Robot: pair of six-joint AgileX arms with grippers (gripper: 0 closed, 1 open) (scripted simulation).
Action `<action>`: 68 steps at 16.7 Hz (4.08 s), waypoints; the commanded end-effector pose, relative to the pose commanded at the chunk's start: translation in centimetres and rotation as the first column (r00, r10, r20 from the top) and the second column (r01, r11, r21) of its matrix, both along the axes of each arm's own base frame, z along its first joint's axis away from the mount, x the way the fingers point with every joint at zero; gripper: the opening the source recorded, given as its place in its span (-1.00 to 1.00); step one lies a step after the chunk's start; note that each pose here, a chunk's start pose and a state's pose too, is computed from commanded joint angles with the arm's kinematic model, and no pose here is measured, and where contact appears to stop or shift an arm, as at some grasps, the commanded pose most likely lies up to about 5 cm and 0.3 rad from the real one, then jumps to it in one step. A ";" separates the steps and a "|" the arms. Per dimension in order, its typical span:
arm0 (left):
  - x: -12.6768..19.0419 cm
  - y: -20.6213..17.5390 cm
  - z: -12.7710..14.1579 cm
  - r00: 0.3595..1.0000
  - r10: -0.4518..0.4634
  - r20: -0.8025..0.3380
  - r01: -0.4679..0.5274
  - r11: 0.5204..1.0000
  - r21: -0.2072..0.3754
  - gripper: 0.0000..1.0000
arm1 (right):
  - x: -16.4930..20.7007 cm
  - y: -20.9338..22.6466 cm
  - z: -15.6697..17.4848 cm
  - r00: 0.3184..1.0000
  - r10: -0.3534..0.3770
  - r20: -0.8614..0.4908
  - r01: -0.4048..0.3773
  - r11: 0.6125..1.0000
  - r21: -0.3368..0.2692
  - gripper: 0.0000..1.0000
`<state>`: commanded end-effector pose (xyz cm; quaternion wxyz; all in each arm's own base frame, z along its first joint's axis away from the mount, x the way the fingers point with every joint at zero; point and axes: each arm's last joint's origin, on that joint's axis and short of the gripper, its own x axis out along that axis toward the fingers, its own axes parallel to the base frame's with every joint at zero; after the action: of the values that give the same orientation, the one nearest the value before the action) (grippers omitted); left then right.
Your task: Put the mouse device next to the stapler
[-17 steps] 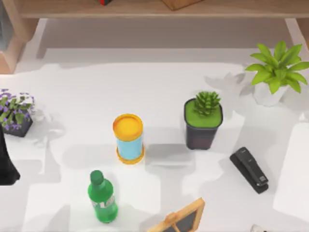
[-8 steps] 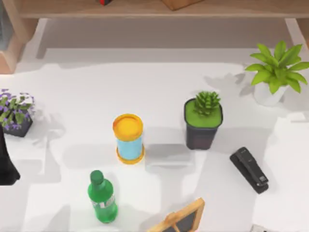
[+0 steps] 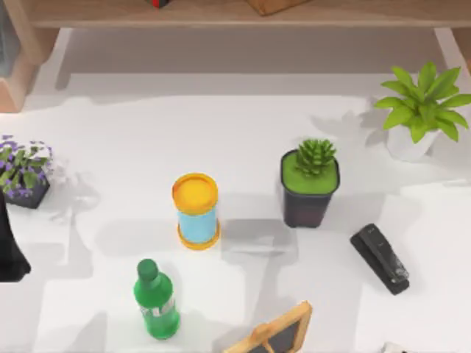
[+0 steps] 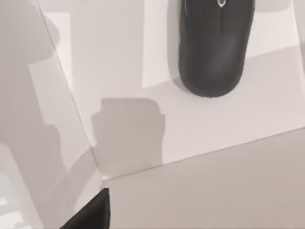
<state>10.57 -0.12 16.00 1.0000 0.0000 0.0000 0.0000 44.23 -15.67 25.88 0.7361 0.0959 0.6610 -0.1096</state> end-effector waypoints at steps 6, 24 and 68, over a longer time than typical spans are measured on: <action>0.0 0.0 0.0 1.000 0.000 0.000 0.000 1.000 0.000 1.00 | 2.7 -2.1 -8.1 1.000 -0.009 -0.014 0.009 1.000 0.000 1.00; 0.0 0.0 0.0 1.000 0.000 0.000 0.000 1.000 0.000 1.00 | 4.1 -1.8 -11.9 1.000 -0.007 -0.008 0.007 1.000 0.006 -0.36; 0.0 0.0 0.0 1.000 0.000 0.000 0.000 1.000 0.000 1.00 | -6.1 13.1 0.3 0.931 0.185 0.315 -0.219 0.973 0.074 -1.00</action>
<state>10.57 -0.12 16.00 1.0000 0.0000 0.0000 0.0000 38.09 -2.59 26.14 0.8307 0.0828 0.5502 0.0189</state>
